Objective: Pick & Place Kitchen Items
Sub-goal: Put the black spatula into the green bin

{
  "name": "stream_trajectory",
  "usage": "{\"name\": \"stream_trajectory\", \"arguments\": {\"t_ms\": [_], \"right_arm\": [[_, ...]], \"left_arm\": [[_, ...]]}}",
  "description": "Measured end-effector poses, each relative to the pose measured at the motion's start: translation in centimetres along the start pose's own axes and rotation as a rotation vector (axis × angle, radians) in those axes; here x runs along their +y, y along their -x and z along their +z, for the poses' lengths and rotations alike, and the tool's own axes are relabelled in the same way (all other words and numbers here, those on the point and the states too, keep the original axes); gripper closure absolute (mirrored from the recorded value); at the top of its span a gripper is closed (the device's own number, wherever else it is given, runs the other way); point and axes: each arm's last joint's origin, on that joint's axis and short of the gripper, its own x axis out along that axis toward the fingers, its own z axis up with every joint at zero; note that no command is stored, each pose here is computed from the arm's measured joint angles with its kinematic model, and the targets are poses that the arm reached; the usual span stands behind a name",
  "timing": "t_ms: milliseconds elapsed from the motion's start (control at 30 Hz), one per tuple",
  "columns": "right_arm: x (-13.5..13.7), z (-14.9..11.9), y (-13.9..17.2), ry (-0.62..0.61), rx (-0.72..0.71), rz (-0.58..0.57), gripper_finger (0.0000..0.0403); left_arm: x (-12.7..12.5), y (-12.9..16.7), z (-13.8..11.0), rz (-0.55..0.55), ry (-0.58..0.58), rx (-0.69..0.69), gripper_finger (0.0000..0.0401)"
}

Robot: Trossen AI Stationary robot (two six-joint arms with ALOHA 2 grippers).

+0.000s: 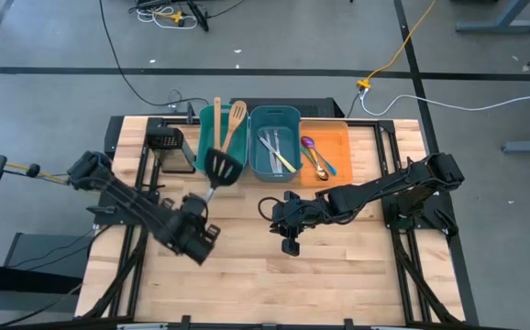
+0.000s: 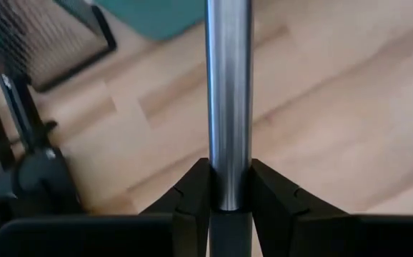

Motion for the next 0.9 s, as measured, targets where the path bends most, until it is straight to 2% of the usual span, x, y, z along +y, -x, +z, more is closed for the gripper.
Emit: {"name": "stream_trajectory", "arguments": {"t_ms": [433, 667, 900], "right_arm": [[0.1, 0.0, 0.0, 0.002, 0.000, 0.002, 0.0334], [0.1, 0.0, 0.0, 0.002, -0.001, 0.002, 0.0334], [0.1, 0.0, 0.0, 0.002, -0.001, 0.003, 0.0334]], "left_arm": [[4.6, 0.5, 8.1, -0.079, 0.045, -0.111, 0.0320], [5.7, -0.6, 11.5, -0.088, 0.041, -0.141, 0.0320], [7.1, -2.3, 14.6, -0.082, 0.044, -0.102, 0.0320]]}}
